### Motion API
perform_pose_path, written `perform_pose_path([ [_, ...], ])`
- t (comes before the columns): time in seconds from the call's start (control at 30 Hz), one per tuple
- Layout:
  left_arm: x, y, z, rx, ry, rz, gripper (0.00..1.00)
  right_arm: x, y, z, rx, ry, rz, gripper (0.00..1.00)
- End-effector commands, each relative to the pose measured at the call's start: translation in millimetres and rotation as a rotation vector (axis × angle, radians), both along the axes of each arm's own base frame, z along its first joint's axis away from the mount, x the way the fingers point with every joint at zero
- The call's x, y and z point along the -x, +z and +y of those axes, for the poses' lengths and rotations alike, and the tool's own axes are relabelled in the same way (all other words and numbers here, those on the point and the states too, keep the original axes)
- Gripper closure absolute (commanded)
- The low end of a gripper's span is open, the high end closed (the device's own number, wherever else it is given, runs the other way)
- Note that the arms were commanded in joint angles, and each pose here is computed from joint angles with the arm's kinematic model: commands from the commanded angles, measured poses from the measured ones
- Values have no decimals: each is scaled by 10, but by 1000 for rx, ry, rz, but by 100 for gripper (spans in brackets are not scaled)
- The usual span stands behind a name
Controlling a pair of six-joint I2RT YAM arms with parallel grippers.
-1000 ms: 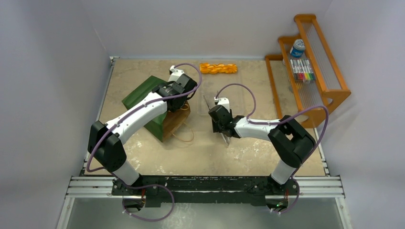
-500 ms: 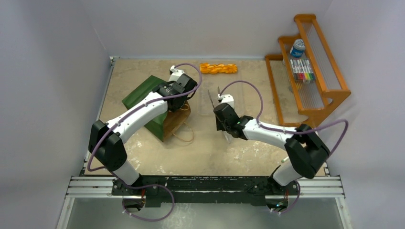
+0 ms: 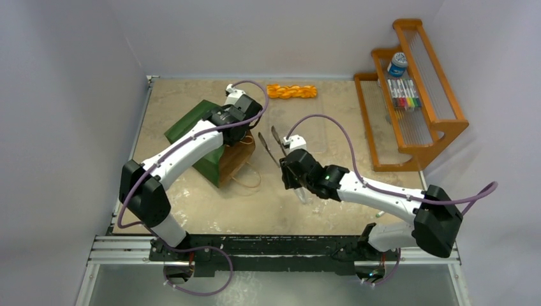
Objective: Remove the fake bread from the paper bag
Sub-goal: Pick up the clamp at the center of the board, then take out the fake bread from the paper bag.
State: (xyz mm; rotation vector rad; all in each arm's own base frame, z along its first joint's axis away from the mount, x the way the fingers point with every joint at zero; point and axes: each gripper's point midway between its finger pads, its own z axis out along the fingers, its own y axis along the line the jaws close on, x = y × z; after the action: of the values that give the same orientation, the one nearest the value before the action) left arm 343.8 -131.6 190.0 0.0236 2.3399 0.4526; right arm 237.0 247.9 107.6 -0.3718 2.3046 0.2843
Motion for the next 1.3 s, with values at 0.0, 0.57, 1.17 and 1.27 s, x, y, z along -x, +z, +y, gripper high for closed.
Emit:
perform_pose_path([
  [0.0,-156,243,-69,49,15,-79,100,290,71,84,-36,53,27,55],
  [0.57,-185,356,-119,82,10,-81,100,843,84,614,-72,201,74,55],
  [1.17,34,289,-63,124,-5,-57,100,741,389,919,-94,245,38,55],
  [1.27,32,274,-49,115,-4,-57,100,816,383,819,-91,244,53,55],
])
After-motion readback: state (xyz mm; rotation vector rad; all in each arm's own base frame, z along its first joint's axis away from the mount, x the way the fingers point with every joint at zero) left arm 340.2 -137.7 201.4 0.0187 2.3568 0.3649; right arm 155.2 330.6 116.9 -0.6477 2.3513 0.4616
